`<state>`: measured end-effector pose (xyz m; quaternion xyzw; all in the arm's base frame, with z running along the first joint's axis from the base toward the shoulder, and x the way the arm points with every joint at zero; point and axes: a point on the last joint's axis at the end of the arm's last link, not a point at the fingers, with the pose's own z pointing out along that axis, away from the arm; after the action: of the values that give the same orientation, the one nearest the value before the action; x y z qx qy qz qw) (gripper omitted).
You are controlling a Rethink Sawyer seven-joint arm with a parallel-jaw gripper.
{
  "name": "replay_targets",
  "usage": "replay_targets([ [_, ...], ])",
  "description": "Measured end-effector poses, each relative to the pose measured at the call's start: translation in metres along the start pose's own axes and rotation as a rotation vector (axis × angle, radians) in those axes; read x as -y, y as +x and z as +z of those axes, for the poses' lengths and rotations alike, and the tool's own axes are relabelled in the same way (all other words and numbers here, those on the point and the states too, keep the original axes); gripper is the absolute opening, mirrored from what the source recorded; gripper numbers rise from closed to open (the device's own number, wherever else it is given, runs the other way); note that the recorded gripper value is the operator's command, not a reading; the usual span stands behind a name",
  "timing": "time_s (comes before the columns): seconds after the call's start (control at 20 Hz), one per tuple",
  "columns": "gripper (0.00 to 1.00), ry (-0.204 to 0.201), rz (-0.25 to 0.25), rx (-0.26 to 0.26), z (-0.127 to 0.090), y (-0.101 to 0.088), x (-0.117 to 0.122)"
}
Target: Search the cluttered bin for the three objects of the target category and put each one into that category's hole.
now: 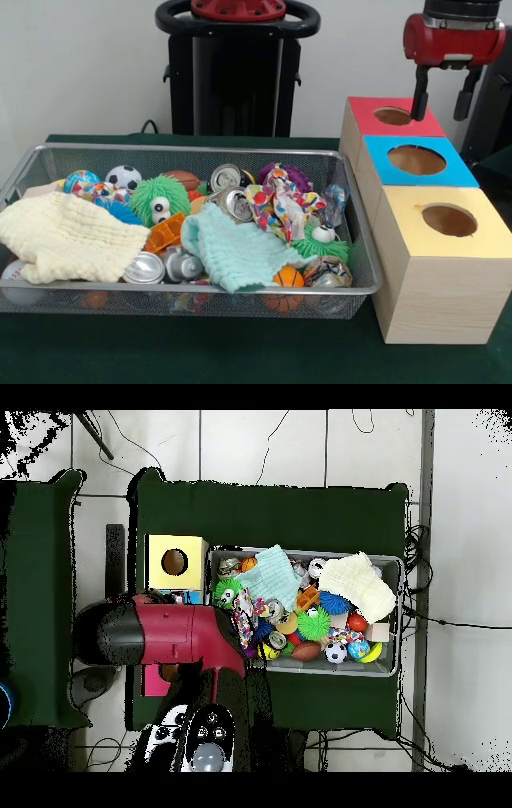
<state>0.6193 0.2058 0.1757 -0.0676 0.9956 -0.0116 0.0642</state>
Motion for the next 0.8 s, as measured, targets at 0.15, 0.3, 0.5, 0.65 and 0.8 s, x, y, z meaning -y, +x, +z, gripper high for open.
replay_targets([
  [0.15,1.00,-0.001,0.005,0.002,-0.004,0.001,0.002],
  [0.3,1.00,-0.001,0.011,0.003,-0.008,0.004,0.005],
  [0.5,1.00,0.000,0.032,0.002,-0.012,0.005,0.017],
  [0.65,1.00,0.001,0.048,0.000,-0.013,0.007,0.027],
  [0.8,1.00,0.003,0.075,-0.004,-0.015,0.009,0.042],
])
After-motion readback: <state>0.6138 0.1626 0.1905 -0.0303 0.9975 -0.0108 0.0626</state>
